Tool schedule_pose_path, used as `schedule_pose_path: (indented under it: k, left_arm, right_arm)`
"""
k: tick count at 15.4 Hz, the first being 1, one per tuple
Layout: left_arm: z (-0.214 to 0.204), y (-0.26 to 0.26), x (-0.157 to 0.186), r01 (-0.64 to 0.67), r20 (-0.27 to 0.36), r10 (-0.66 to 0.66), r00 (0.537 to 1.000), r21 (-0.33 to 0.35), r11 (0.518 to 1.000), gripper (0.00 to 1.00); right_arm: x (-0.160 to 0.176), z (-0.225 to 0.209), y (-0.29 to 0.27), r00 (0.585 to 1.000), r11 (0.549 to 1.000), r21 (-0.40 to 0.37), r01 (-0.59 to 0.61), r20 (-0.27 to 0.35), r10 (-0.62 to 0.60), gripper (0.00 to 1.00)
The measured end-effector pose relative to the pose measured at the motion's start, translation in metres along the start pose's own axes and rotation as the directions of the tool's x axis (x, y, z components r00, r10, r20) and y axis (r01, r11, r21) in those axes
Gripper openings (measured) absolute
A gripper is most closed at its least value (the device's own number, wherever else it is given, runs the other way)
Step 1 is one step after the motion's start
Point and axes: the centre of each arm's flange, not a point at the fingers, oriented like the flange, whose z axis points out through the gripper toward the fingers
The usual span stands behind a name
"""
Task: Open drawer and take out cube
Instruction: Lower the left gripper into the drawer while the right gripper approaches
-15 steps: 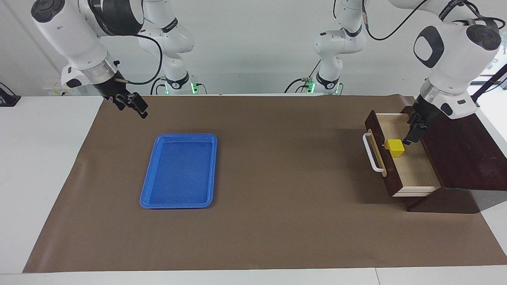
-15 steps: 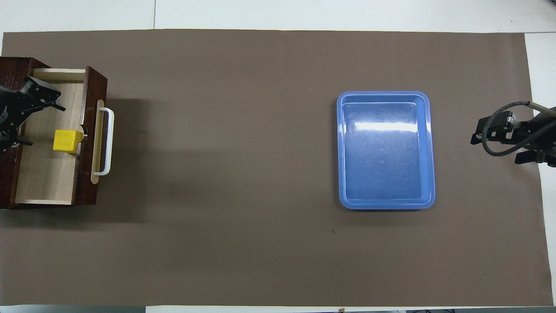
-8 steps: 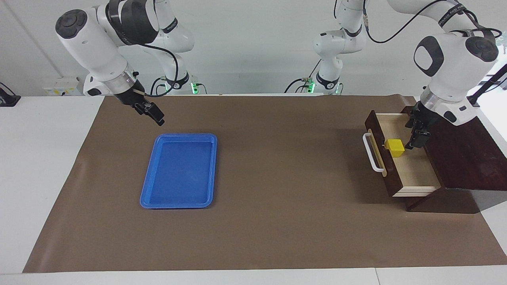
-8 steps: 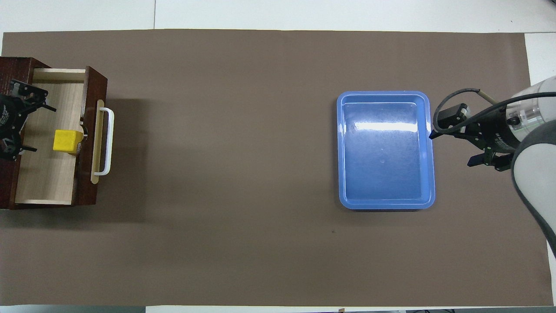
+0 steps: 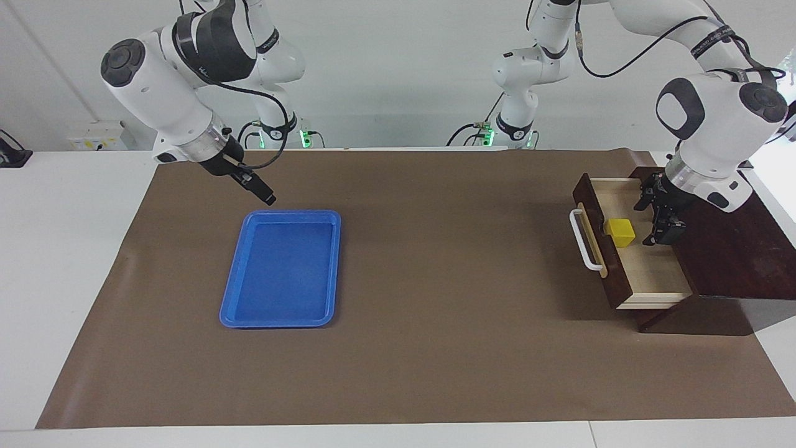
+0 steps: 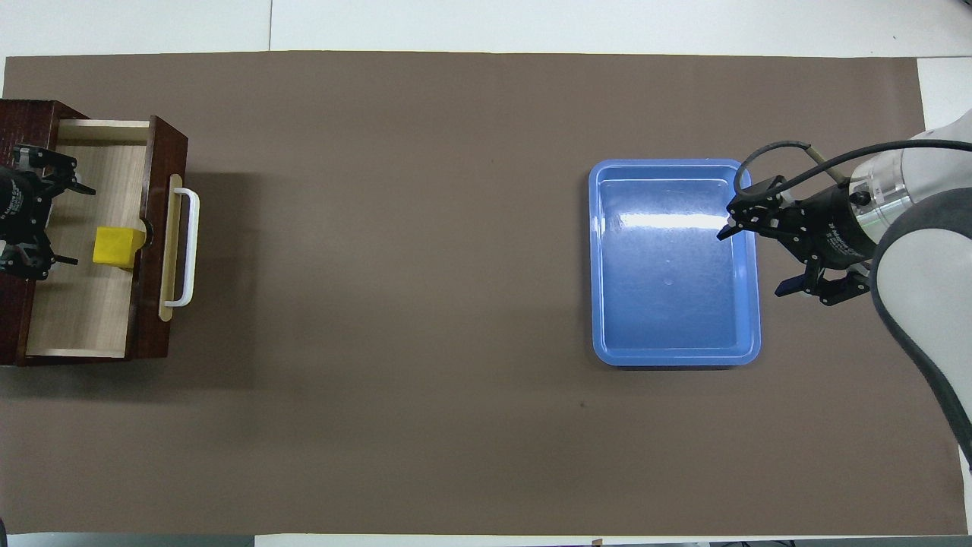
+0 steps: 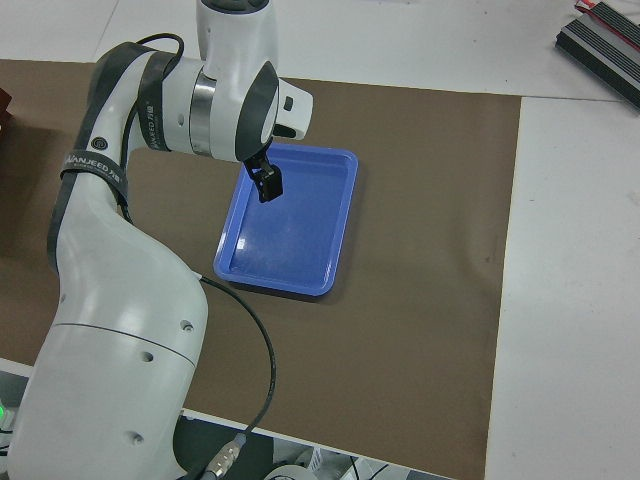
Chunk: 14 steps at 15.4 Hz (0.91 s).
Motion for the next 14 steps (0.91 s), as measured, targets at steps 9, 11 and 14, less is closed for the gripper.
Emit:
schedule_pose_path:
  k: [9, 11, 14]
  left_arm:
    - [0.021, -0.002, -0.008, 0.03, 0.006, -0.03, 1.0, 0.014, 0.999, 1.0]
    - [0.025, -0.003, -0.008, 0.032, 0.006, -0.032, 0.999, 0.014, 0.999, 1.0]
    - [0.03, -0.006, -0.008, 0.034, 0.006, -0.034, 0.999, 0.016, 0.999, 1.0]
  right_arm:
    - [-0.003, 0.0, -0.003, 0.996, 0.996, 0.034, -0.084, 0.04, 0.082, 1.0]
    - [-0.003, 0.0, -0.003, 0.996, 0.996, 0.035, -0.084, 0.042, 0.083, 1.0]
    - [-0.003, -0.001, -0.003, 0.996, 0.996, 0.04, -0.085, 0.042, 0.083, 1.0]
